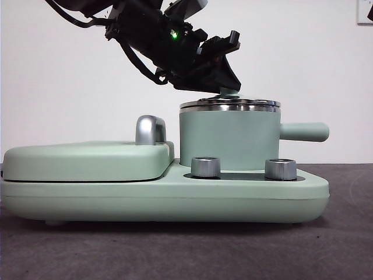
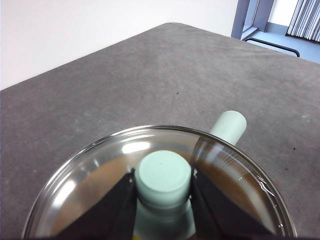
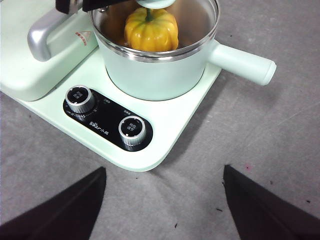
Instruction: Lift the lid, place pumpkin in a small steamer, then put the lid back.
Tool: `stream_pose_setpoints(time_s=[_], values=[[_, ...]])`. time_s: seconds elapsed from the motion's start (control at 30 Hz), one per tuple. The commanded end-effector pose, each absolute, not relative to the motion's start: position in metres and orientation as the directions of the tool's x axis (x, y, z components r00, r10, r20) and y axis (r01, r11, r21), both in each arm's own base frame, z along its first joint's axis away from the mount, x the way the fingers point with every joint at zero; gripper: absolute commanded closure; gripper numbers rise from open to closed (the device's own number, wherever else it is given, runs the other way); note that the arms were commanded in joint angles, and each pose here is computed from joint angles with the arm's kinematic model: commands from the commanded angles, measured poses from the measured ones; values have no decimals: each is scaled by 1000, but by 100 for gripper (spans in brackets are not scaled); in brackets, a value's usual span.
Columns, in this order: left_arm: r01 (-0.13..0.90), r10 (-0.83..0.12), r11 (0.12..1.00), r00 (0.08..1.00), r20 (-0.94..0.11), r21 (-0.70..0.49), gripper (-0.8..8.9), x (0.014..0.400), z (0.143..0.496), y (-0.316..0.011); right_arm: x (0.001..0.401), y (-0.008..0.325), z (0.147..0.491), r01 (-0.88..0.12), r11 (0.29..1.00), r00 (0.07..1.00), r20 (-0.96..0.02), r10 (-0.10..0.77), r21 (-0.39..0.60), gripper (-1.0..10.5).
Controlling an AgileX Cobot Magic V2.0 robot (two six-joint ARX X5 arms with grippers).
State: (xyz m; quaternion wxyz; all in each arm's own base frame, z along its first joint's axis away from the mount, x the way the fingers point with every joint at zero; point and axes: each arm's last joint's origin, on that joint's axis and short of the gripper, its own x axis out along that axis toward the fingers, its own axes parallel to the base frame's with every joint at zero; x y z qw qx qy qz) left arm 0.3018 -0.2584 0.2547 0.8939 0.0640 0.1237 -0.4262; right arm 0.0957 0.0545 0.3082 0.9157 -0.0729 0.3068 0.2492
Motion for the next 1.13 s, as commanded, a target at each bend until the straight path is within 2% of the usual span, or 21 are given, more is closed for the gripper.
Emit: stream_pose_setpoints(time_s=[0.03, 0.17, 0.3, 0.37, 0.53, 0.63, 0.83, 1.0, 1.13], values=[[784, -753, 621, 598, -274, 4, 804, 302, 261, -262, 97, 56, 310, -502, 865, 692, -592, 415, 19, 587], [785, -751, 619, 595, -285, 6, 796, 302, 260, -262, 97, 56, 310, -502, 865, 692, -592, 415, 19, 587], [785, -752, 620, 596, -283, 5, 635, 302, 260, -262, 97, 56, 310, -502, 865, 692, -592, 415, 19, 587], [785, -752, 620, 596, -283, 5, 590, 302, 260, -262, 97, 56, 310, -502, 865, 692, -591, 415, 19, 587], [785, -754, 620, 598, -273, 6, 584, 301, 263, -261, 97, 56, 310, -502, 865, 692, -592, 415, 19, 587], [784, -754, 621, 598, -270, 4, 527, 298, 269, -259, 97, 56, 310, -502, 865, 692, -591, 415, 19, 587], [778, -743, 628, 598, -301, -3, 525, 281, 298, -240, 97, 56, 310, -502, 865, 693, -588, 416, 20, 587], [753, -713, 655, 589, -380, -62, 525, 259, 321, -213, 99, 58, 312, -511, 859, 698, -571, 432, 26, 586], [699, -663, 701, 567, -489, -141, 528, 242, 329, -189, 109, 64, 310, -533, 845, 679, -574, 458, 44, 586]])
